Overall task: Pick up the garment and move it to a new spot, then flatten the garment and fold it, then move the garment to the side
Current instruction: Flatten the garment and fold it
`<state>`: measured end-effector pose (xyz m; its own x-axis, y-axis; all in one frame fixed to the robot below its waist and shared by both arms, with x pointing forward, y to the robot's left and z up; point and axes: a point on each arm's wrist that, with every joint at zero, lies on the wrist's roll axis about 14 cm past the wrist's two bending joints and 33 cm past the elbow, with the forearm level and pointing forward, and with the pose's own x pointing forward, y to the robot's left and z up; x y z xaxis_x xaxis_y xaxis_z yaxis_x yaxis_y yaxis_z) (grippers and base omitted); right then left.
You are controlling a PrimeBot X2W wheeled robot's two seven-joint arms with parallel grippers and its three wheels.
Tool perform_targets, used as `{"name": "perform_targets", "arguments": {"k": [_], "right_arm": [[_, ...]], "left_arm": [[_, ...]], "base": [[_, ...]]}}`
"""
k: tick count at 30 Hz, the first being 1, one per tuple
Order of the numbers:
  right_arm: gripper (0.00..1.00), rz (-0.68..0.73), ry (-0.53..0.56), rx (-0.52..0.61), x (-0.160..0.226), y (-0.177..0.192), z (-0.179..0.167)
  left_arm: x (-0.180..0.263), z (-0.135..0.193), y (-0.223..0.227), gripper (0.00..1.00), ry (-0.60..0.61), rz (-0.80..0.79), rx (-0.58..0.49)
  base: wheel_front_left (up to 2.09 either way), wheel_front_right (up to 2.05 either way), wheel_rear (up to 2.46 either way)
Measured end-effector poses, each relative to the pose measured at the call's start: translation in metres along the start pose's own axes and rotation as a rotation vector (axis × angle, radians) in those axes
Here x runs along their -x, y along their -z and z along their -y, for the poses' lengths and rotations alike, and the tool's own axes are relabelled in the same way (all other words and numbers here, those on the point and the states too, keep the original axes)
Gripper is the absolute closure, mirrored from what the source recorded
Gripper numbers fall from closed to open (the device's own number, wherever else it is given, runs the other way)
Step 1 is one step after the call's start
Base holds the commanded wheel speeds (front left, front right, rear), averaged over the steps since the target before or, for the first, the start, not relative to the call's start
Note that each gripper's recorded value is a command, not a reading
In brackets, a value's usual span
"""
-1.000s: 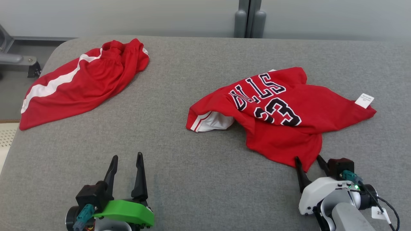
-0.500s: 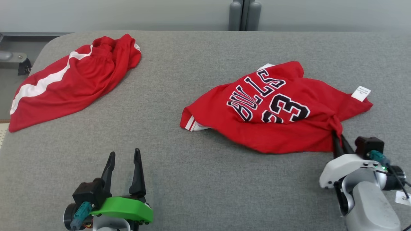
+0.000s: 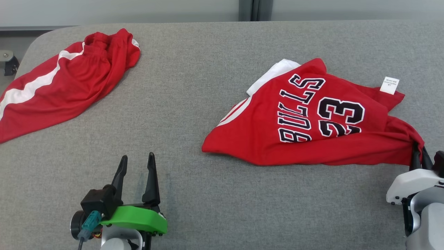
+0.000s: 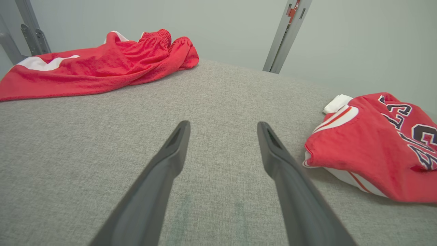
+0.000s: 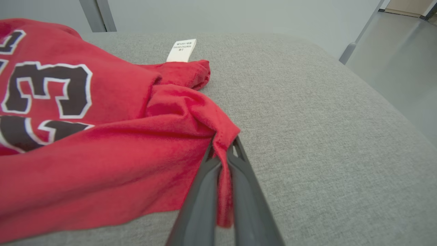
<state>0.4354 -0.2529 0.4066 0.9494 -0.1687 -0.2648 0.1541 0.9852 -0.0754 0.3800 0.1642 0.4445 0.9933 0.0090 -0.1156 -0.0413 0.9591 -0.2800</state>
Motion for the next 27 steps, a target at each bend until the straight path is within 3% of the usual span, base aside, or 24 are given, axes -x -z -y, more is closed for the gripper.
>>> {"name": "perform_targets", "arguments": {"k": [1, 2, 3, 11, 17, 27], "right_arm": [[0.87, 0.001, 0.004, 0.003, 0.000, 0.001, 0.001], [0.33, 0.010, 0.007, 0.005, 0.000, -0.001, 0.002], [0.00, 0.031, 0.011, 0.007, 0.000, -0.006, 0.003], [0.00, 0.180, -0.008, -0.025, 0.005, -0.048, -0.002], [0.00, 0.302, -0.056, -0.046, 0.022, -0.083, -0.011], [0.00, 0.328, -0.115, -0.072, 0.043, -0.083, -0.024]], "left_arm": [[-0.001, 0.000, 0.000, 0.00, 0.001, 0.000, -0.001], [-0.001, 0.000, 0.000, 0.00, 0.002, 0.000, -0.002], [-0.001, 0.001, 0.000, 0.00, 0.003, 0.000, -0.003], [0.000, 0.010, -0.005, 0.00, 0.038, 0.015, -0.009], [0.002, 0.034, 0.013, 0.00, 0.130, -0.041, -0.025], [-0.014, 0.082, 0.068, 0.00, 0.332, -0.232, -0.114]], "base": [[0.00, 0.00, 0.00], [0.00, 0.00, 0.00], [0.00, 0.00, 0.00], [0.00, 0.00, 0.00], [0.00, 0.00, 0.00], [0.00, 0.00, 0.00]]}}
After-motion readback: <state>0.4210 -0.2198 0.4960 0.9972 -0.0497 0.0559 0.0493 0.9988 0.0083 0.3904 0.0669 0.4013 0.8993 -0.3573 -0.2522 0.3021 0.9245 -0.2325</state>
